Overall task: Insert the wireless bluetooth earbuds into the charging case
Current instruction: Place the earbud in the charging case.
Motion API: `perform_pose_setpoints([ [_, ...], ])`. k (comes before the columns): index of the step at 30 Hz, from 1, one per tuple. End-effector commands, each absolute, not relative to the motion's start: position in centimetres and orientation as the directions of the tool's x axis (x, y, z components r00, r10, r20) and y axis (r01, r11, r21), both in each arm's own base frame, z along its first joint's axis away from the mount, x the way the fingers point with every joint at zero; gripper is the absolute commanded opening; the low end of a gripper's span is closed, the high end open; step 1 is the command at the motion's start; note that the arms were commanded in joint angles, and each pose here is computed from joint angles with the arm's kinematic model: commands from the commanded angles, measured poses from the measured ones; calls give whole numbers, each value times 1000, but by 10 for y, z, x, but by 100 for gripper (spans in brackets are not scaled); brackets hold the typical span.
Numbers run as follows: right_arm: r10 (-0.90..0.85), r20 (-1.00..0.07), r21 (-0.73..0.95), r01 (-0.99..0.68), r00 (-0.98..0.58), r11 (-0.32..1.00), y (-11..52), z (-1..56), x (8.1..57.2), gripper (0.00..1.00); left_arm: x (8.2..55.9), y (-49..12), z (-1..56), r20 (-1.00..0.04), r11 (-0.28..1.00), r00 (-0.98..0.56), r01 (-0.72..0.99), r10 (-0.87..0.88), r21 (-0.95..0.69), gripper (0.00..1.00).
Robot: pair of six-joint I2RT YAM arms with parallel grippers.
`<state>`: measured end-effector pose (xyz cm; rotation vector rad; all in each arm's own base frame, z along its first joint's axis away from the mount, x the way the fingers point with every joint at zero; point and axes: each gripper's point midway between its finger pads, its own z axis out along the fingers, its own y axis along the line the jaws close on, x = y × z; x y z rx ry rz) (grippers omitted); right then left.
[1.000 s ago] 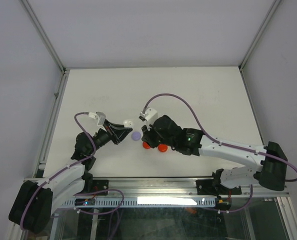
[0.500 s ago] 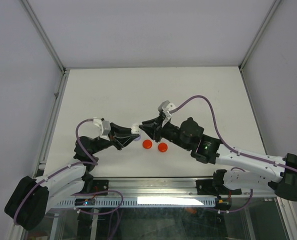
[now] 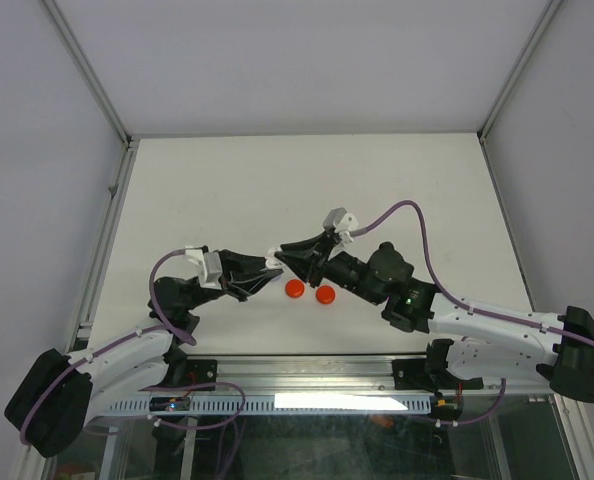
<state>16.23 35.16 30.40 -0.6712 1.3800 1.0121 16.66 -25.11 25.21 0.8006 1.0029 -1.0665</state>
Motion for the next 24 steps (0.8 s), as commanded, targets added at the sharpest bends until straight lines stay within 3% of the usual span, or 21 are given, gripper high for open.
perform_pose_setpoints([
  [1,309,-950,181,-896,-52,406,348,343,157,2,168,-248,292,-874,349,301,922,-382,165,1],
  [24,307,-947,213,-906,-98,366,360,332,153,2,163,-248,305,-853,355,304,922,-424,152,0],
])
